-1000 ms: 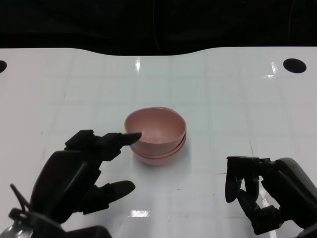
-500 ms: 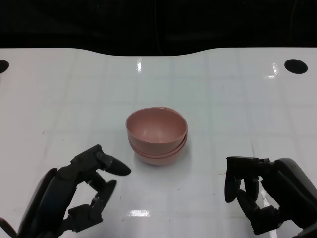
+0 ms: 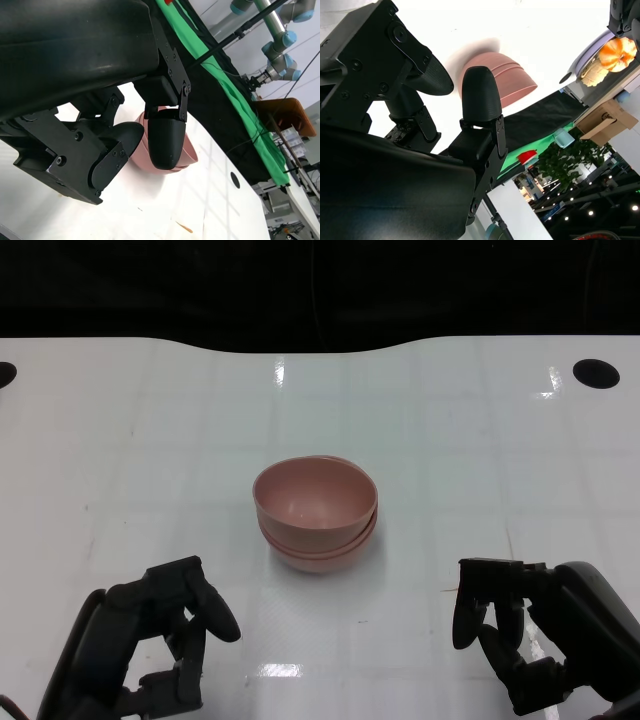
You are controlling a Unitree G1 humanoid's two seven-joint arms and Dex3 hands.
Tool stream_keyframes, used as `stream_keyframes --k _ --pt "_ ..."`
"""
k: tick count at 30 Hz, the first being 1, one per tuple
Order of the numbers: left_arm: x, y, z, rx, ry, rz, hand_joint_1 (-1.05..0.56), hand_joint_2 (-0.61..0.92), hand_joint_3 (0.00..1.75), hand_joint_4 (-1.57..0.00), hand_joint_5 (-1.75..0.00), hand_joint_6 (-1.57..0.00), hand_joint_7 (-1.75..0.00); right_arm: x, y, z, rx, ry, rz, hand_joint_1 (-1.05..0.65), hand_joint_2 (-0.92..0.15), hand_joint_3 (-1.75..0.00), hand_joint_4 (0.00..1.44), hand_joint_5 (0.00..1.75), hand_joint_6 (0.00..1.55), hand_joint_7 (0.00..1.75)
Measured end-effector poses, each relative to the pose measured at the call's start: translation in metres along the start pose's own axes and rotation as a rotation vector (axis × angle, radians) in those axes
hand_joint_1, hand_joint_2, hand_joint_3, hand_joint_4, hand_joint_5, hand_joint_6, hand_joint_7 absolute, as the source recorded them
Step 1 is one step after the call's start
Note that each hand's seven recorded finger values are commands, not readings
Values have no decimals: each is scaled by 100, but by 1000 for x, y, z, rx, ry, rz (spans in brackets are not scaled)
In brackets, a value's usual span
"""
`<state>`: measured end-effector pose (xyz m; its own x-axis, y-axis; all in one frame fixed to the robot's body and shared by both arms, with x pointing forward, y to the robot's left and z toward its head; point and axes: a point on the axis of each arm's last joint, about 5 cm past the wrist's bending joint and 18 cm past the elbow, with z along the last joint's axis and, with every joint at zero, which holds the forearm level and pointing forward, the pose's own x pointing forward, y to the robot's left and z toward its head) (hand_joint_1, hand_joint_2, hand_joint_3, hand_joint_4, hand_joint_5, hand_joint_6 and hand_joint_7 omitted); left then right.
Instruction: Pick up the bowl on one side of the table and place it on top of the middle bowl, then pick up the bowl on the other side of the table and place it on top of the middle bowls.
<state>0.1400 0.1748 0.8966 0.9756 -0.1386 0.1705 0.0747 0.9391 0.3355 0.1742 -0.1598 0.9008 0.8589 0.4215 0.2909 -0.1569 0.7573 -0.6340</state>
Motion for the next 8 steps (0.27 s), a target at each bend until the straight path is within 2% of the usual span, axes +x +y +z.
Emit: stream_keyframes --k 8 --pt "2 -2 -3 -11 13 0 -6 32 148 -87 -174 -79 -157 -1 -2 -3 -3 12 3 -8 -17 -160 93 175 83 144"
